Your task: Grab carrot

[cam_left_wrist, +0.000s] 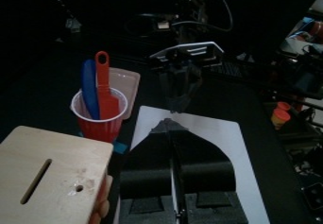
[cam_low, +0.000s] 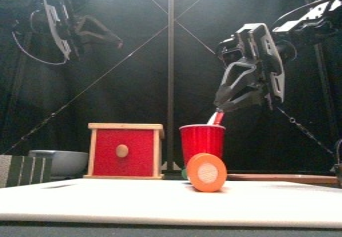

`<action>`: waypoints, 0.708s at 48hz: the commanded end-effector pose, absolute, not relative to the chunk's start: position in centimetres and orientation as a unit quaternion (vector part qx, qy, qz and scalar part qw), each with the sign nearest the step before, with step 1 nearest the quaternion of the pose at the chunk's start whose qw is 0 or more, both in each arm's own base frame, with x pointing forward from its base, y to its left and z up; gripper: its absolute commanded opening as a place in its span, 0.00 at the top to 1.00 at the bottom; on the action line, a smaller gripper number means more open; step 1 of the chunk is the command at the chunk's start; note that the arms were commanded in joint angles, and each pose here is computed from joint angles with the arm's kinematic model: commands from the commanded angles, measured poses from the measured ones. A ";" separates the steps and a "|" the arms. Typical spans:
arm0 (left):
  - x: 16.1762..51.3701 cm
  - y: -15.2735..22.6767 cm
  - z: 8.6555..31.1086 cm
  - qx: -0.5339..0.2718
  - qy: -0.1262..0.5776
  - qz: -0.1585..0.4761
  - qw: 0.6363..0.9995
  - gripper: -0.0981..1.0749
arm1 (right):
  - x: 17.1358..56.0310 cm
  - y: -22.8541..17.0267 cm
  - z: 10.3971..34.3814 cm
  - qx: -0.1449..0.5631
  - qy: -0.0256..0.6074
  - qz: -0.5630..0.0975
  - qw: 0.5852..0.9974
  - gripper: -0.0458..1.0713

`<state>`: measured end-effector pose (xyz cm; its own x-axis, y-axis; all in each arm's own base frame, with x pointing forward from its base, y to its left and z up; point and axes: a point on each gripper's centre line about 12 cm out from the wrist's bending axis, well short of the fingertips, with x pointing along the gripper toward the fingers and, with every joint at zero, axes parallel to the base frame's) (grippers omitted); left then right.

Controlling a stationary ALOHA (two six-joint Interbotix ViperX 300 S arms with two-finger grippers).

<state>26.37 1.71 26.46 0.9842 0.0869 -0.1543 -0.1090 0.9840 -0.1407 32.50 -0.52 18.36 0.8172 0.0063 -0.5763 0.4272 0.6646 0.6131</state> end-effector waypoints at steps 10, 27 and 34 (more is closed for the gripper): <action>26.6 1.8 27.4 -0.064 0.057 0.049 0.995 0.84 | 34.0 -0.1 18.5 0.487 0.256 -0.139 0.823 0.15; 26.6 2.1 27.5 -0.064 0.049 0.054 0.995 0.84 | 33.8 1.3 17.2 0.617 0.291 -0.245 0.689 0.04; 26.6 2.3 27.5 -0.066 0.048 0.058 0.995 0.84 | 35.4 2.3 17.5 0.627 0.322 -0.272 0.655 0.04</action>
<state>26.36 2.14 26.69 0.9860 0.1030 -0.1311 -0.1195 0.9849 -0.1252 34.14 1.87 15.85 0.6371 0.0338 -0.7701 0.7657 0.0867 0.6373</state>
